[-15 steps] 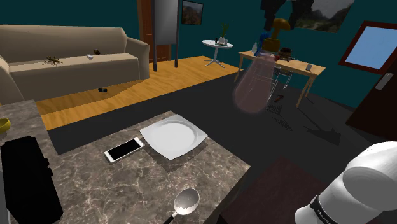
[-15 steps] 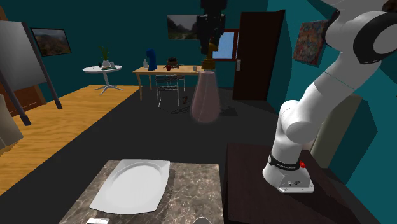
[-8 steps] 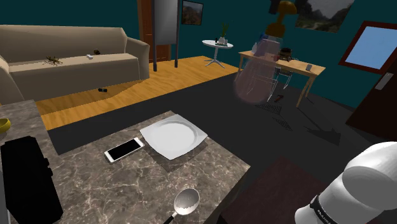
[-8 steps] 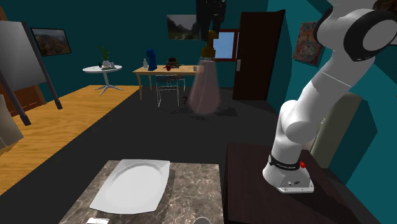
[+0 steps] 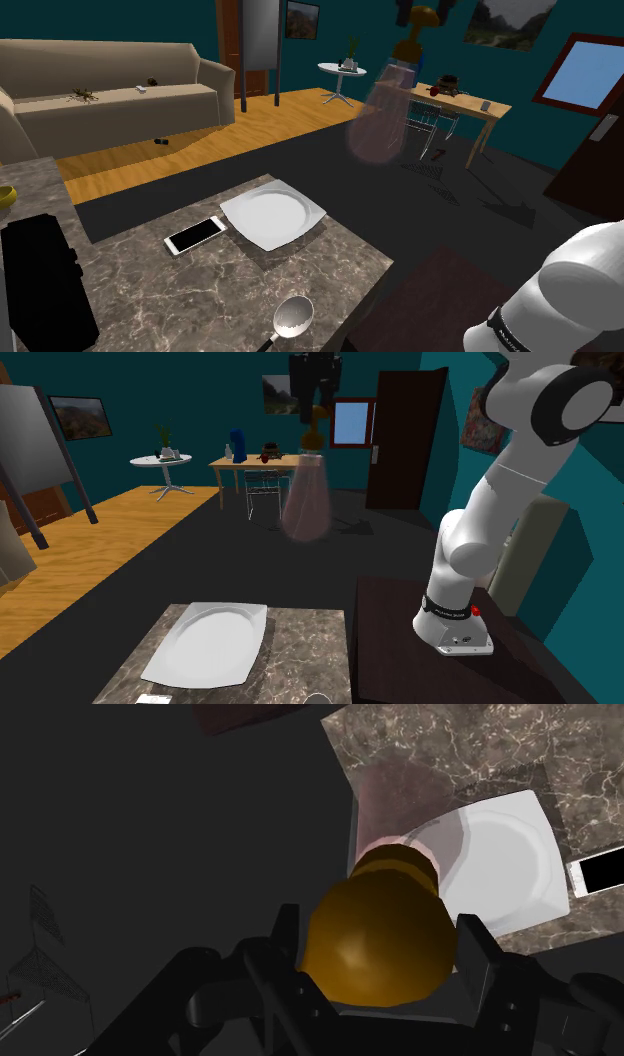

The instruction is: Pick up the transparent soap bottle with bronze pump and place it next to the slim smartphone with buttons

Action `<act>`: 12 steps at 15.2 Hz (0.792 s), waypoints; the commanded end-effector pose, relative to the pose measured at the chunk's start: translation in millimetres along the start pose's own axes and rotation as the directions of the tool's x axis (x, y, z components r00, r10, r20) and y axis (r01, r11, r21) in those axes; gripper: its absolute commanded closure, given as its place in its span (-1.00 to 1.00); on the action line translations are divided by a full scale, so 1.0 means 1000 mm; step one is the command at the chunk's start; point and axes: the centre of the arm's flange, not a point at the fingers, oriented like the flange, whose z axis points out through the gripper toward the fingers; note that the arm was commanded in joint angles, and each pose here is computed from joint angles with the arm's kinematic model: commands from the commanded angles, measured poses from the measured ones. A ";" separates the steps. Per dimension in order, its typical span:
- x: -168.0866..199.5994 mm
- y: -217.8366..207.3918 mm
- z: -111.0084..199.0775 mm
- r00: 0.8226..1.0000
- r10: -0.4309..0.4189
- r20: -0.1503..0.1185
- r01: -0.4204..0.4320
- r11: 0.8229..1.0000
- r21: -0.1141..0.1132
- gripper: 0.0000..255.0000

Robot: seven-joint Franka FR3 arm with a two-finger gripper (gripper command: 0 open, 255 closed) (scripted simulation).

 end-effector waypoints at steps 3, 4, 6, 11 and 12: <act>0.010 -0.044 0.030 1.000 0.001 -0.001 -0.001 1.000 0.001 1.00; 0.012 -0.055 0.037 1.000 0.001 -0.001 -0.001 1.000 0.001 1.00; 0.017 -0.078 0.050 1.000 0.001 -0.001 -0.001 1.000 0.001 1.00; 0.028 -0.133 0.084 1.000 0.001 -0.001 -0.001 1.000 0.001 1.00; 0.030 -0.144 0.091 1.000 0.001 -0.001 -0.001 1.000 0.001 1.00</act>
